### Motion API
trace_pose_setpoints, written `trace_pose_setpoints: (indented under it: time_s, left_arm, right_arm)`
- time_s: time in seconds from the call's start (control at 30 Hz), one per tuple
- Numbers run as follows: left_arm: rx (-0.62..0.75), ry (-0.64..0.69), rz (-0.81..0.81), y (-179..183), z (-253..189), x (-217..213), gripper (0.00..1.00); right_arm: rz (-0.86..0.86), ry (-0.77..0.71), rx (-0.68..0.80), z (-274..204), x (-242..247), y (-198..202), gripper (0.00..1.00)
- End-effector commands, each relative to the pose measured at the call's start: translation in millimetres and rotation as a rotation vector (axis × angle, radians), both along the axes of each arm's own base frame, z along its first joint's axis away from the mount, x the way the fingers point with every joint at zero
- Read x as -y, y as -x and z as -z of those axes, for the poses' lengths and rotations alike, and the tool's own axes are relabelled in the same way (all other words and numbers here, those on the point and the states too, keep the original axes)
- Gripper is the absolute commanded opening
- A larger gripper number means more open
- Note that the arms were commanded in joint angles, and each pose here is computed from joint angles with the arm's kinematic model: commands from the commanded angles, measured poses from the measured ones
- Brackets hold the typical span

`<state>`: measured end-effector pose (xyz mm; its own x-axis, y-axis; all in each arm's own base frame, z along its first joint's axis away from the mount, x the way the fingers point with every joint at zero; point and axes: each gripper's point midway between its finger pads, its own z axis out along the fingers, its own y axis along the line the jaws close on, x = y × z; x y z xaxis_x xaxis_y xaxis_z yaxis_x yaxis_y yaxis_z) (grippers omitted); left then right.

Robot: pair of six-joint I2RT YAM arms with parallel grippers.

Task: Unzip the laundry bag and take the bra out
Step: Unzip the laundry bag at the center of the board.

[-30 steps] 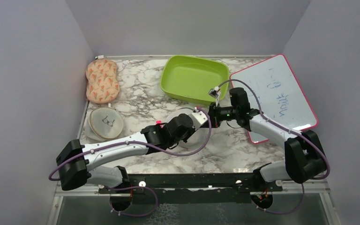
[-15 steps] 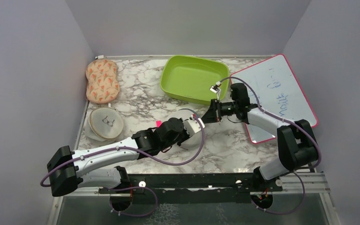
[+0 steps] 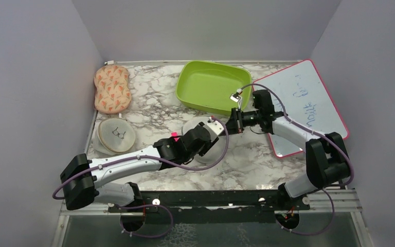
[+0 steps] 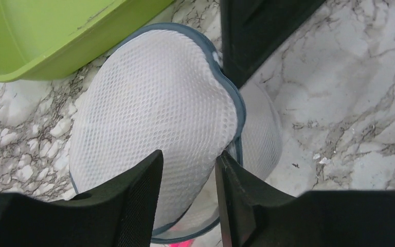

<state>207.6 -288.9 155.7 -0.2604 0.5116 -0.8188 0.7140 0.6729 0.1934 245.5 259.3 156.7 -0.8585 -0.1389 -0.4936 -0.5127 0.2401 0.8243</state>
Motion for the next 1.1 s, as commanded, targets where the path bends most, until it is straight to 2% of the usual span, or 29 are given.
trace_pose_setpoints:
  time_s: [0.0,0.23,0.4,0.53,0.63,0.73,0.83,1.07]
  left_arm:
    - [0.035,0.023,-0.157,-22,-15,2,0.37]
    - [0.027,-0.014,-0.081,-21,-10,18,0.51]
    - [0.038,0.004,-0.023,-12,-13,14,0.57]
    - [0.031,0.054,0.054,3,-22,12,0.68]
    - [-0.004,0.098,0.118,14,-25,21,0.7]
    - [-0.02,0.122,0.115,13,-24,30,0.7]
    - [-0.003,0.089,0.057,1,-18,30,0.64]
    - [0.073,0.018,-0.072,-24,-16,18,0.27]
  right_arm:
    - [-0.017,-0.005,-0.034,-9,-5,23,0.01]
    - [-0.001,-0.013,-0.073,-15,-4,33,0.01]
    - [0.007,-0.016,-0.084,-15,-3,35,0.01]
    - [-0.004,-0.02,-0.08,-14,-3,36,0.01]
    - [-0.01,-0.019,-0.071,-13,-3,37,0.01]
    - [-0.02,-0.023,-0.063,-14,-3,38,0.02]
    - [-0.023,-0.025,-0.048,-17,-2,40,0.02]
    - [-0.033,-0.006,-0.005,-9,1,40,0.04]
